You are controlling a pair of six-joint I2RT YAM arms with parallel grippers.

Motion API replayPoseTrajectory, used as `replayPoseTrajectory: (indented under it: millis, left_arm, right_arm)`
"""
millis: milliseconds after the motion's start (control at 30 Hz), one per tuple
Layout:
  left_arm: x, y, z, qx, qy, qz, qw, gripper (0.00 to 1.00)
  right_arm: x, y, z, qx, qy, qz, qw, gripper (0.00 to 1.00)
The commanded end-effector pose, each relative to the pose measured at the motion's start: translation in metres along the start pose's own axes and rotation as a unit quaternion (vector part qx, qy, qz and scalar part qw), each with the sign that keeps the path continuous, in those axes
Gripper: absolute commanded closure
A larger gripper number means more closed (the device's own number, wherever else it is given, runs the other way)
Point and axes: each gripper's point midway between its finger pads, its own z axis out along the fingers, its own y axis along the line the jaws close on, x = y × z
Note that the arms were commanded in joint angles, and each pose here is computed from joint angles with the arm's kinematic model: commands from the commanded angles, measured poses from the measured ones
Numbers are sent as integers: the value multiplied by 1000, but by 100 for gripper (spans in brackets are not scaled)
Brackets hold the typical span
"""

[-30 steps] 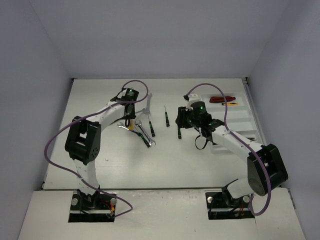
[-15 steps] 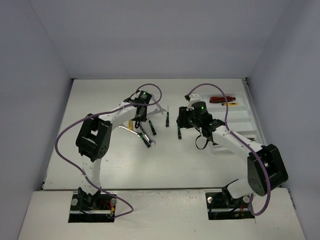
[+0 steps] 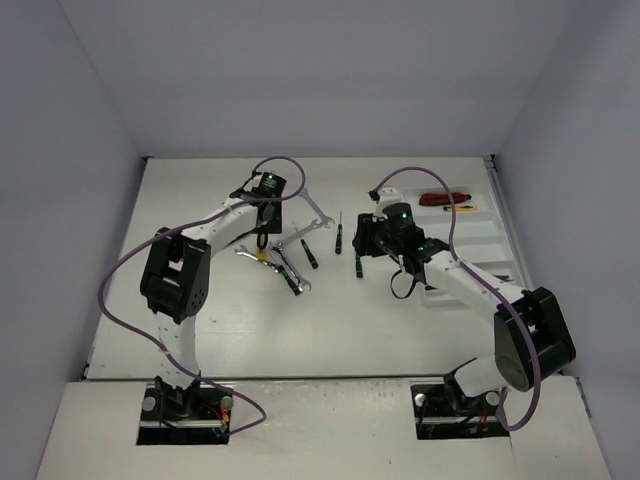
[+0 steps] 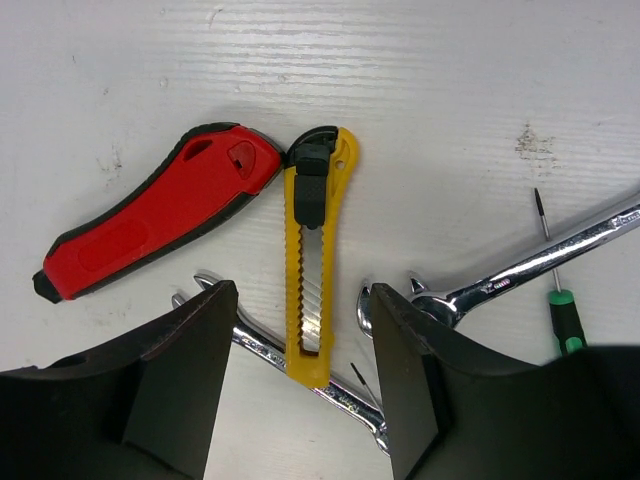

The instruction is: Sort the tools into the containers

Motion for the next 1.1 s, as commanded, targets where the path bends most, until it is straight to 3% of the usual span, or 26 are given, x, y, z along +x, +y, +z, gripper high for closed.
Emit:
replayPoseTrajectory:
  millis: [0, 300, 700, 900, 1067]
  left_arm:
    - [-13, -3, 0, 13, -7, -2, 1000, 48]
    - [8, 10, 30, 1, 34, -26, 999, 55]
    - [20, -6, 36, 47, 56, -25, 997, 100]
    - [-11, -33, -13, 118, -14, -30, 992, 100]
    - [-21, -68, -79, 195, -97, -2, 976, 100]
  right_arm:
    - [-24, 3, 1, -7, -41, 3, 999, 58]
    - [-23, 4, 1, -9, -40, 5, 999, 58]
    - [-24, 7, 1, -16, -40, 4, 999, 58]
    - [-41, 24, -16, -53, -63, 11, 997, 56]
    - [-60, 48, -33, -97, -82, 39, 991, 40]
